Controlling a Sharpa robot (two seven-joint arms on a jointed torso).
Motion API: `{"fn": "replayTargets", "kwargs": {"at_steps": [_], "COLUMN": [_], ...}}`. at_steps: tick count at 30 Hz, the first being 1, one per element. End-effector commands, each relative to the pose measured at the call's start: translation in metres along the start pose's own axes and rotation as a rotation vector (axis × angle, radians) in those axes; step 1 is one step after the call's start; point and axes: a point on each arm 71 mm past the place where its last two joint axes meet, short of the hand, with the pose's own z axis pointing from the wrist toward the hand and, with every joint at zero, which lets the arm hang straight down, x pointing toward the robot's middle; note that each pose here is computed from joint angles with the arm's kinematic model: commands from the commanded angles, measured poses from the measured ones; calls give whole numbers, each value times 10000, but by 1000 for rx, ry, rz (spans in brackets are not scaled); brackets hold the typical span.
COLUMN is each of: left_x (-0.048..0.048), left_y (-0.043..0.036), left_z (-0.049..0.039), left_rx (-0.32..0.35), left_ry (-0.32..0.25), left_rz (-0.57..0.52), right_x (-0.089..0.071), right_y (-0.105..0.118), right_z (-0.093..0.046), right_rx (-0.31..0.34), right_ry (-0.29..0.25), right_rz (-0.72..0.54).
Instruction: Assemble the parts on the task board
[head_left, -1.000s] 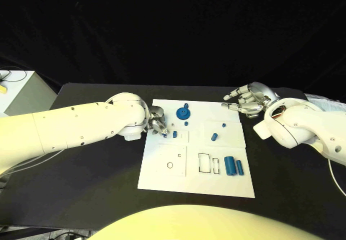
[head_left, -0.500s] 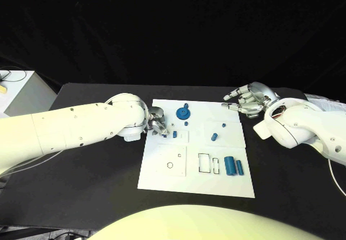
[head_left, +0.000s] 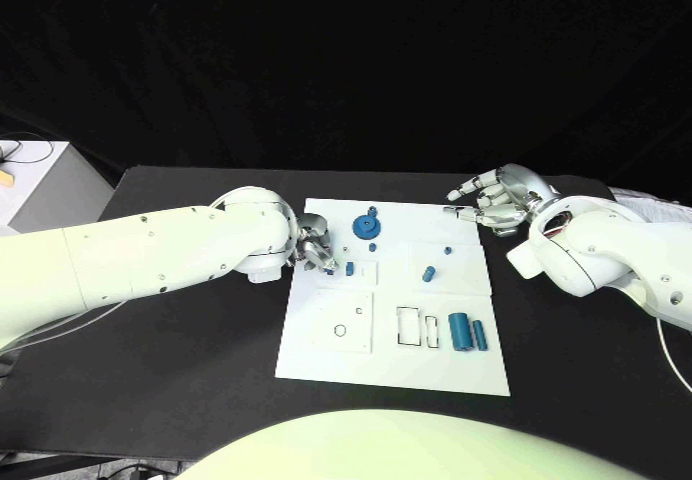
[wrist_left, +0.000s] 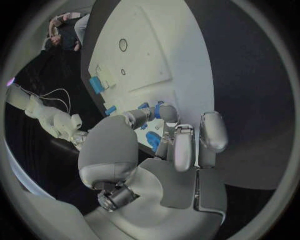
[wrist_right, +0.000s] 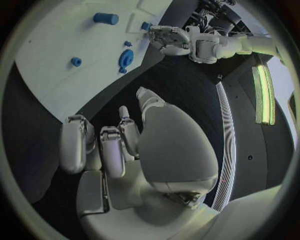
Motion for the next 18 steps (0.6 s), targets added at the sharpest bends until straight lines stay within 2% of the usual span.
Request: {"fn": "replayTargets", "kwargs": {"at_steps": [1, 18], "left_x": [118, 147], "left_y": [24, 35], "left_z": [32, 54], "left_rx": [-14, -18], "left_ry": [60, 80], "left_rz": [20, 25], "right_x": [4, -4], "right_y": [5, -2], "right_z": [0, 2], "right_rx": [-11, -8], "right_ry": [7, 3], "right_rz": [-6, -6]}}
